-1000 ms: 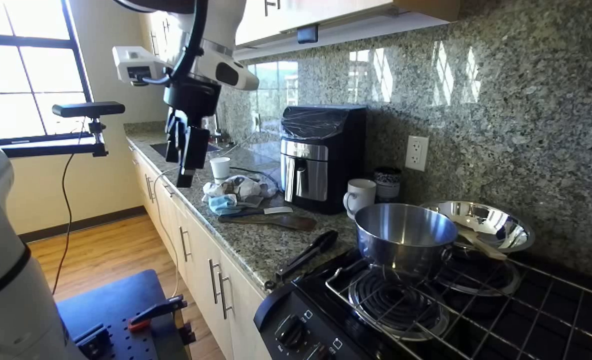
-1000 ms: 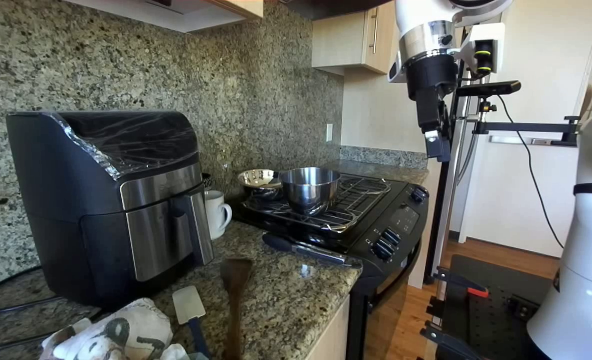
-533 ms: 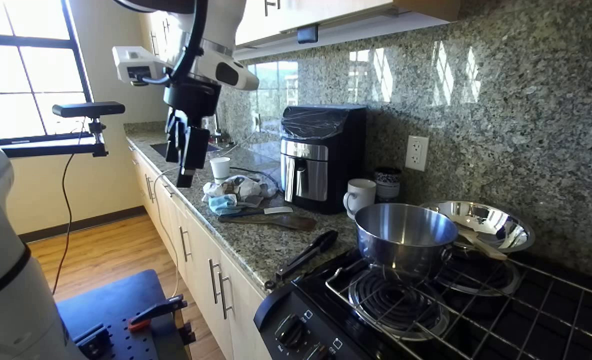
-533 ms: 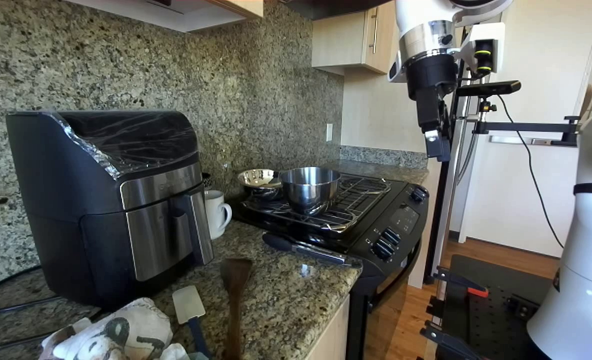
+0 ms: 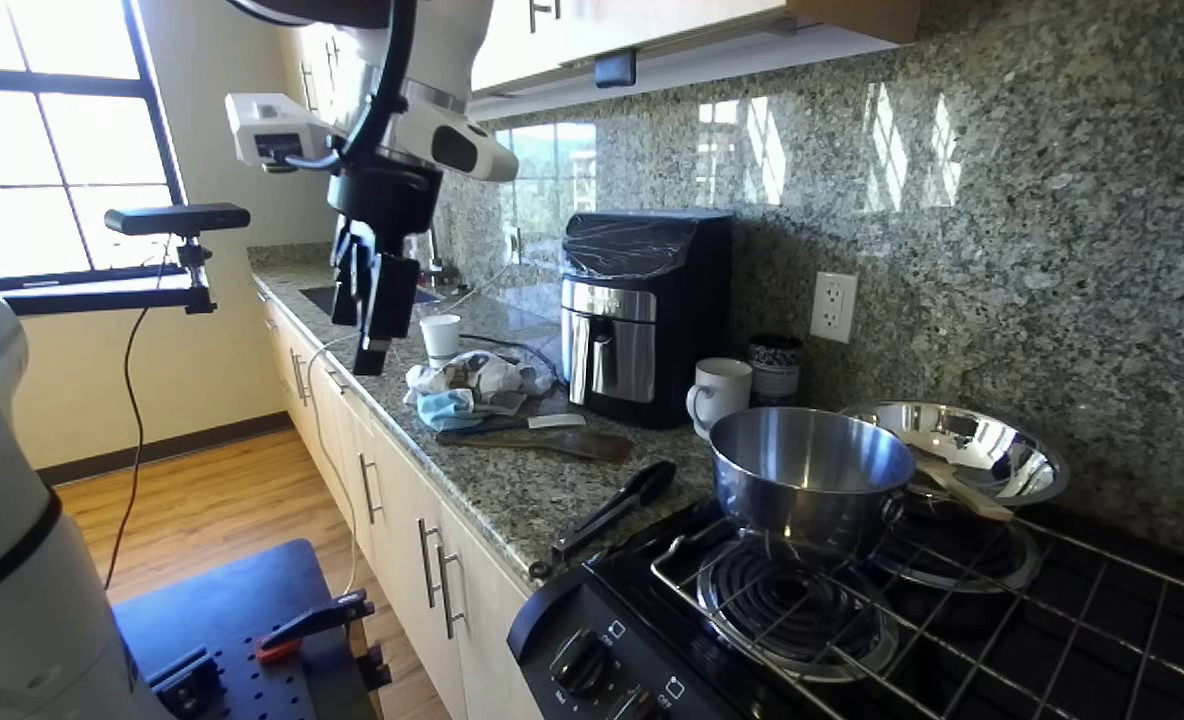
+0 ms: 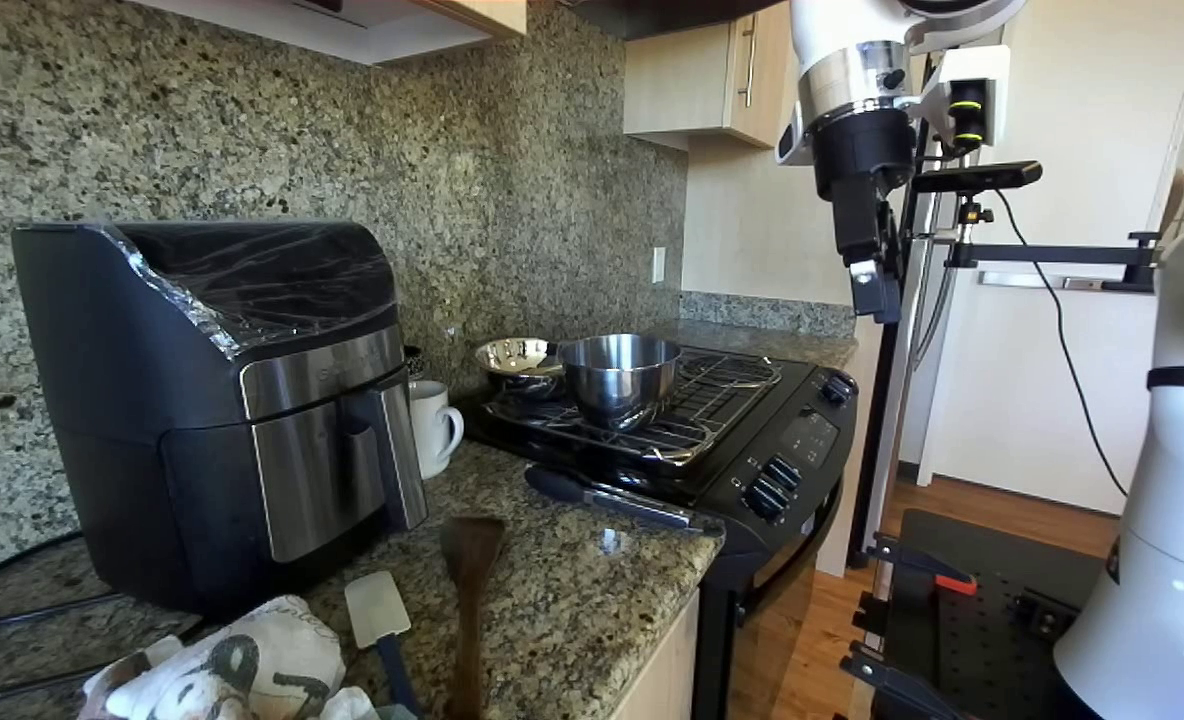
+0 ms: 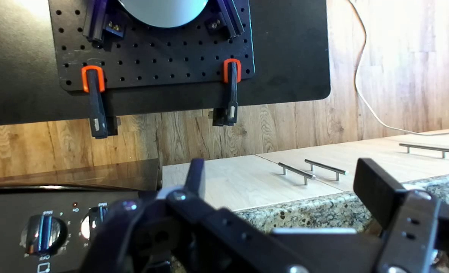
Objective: Move the cooking tweezers on the counter to the left
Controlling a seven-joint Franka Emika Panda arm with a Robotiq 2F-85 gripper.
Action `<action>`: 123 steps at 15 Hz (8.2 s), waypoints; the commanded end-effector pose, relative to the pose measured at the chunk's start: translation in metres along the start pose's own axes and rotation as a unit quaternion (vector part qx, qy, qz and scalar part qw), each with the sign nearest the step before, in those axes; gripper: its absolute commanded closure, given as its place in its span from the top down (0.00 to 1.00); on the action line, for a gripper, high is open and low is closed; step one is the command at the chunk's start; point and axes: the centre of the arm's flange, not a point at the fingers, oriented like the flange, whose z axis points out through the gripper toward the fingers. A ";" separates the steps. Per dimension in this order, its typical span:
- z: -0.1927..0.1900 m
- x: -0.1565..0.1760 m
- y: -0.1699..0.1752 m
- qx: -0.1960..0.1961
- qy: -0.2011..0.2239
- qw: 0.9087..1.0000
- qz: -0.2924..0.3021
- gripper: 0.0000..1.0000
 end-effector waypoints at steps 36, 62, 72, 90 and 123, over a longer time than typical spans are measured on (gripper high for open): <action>0.150 0.168 0.046 -0.001 0.044 0.999 0.012 1.00; 0.215 0.237 0.060 -0.104 0.094 0.990 -0.015 1.00; 0.222 0.254 0.039 -0.114 0.111 0.986 -0.046 1.00; 0.200 0.258 0.028 -0.117 0.136 0.982 -0.051 1.00; 0.129 0.255 -0.023 -0.115 0.157 0.978 -0.069 0.08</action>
